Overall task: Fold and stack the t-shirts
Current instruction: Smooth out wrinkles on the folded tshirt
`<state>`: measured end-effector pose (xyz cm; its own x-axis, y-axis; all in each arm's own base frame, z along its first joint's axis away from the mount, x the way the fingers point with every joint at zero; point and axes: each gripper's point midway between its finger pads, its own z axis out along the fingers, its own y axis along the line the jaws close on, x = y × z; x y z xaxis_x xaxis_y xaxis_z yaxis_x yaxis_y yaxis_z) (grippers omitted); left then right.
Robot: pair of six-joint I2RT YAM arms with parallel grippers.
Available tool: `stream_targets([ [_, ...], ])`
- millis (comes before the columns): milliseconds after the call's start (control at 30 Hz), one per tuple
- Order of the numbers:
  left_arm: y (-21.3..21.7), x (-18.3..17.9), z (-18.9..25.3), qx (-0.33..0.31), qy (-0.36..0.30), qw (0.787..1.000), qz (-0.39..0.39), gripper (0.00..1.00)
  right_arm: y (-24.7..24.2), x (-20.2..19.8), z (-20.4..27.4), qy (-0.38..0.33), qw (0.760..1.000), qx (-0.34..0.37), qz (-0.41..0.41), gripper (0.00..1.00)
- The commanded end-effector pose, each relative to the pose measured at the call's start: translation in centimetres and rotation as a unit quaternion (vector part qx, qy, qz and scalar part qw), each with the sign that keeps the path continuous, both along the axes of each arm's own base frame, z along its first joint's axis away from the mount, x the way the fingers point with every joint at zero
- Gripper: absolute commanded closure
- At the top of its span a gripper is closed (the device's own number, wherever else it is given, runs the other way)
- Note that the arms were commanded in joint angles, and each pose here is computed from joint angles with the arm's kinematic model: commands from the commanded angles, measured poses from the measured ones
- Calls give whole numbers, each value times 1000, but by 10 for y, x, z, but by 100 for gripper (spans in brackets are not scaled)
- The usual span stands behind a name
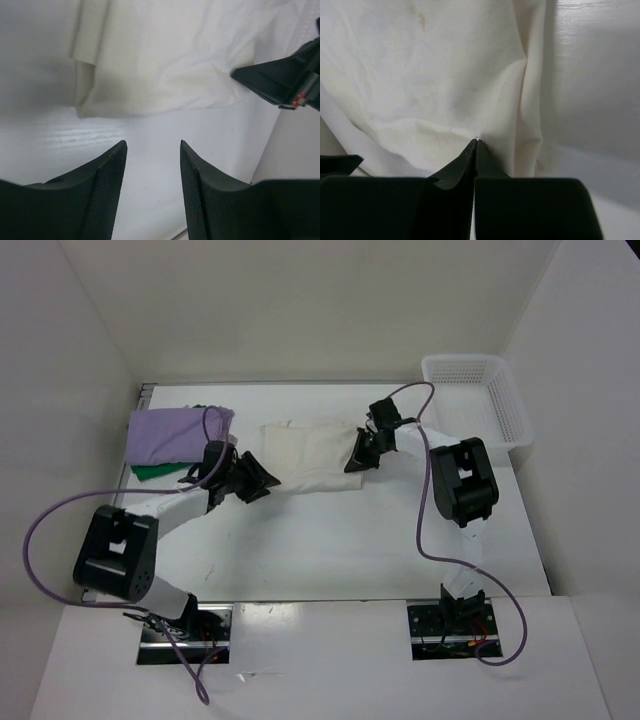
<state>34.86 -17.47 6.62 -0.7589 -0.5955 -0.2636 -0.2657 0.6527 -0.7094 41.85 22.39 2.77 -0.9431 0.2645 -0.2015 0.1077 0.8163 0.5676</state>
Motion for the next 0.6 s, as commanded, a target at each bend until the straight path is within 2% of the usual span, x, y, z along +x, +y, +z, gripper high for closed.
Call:
stream_targets([
  [0, 7, 6, 54, -2, -68, 998, 13, 46, -6, 14, 60, -73, 997, 2, -4, 100],
  [67, 8, 24, 91, -9, -111, 994, 17, 48, 1, 19, 81, -89, 996, 22, 6, 100],
  [133, 4, 46, 89, 5, -118, 993, 6, 51, 10, 32, 91, -97, 994, 37, 14, 100],
  [167, 1, 58, 91, 4, -123, 992, 6, 53, 12, 39, 80, -89, 995, 35, 14, 100],
  [200, -6, 75, 107, -6, -143, 990, -1, 55, 16, 49, 85, -99, 994, 41, 17, 100],
  [233, -13, 88, 81, -3, -117, 993, -16, 55, 18, 57, 84, -107, 993, 44, 17, 100],
  [400, -20, 158, 47, 5, -108, 994, -25, 55, 27, 97, 51, -90, 995, 46, 11, 100],
  [433, -21, 163, 17, 11, -76, 997, -25, 55, 27, 101, 44, -84, 996, 43, 5, 100],
  [500, -8, 186, 11, 20, -78, 997, -10, 55, 17, 113, 40, -75, 996, 40, -7, 100],
  [533, -1, 188, -10, 27, -57, 998, -2, 55, 13, 114, 20, -58, 998, 23, -15, 100],
  [567, 7, 191, -18, 32, -51, 998, 7, 55, 5, 120, 22, -62, 998, 15, -26, 100],
])
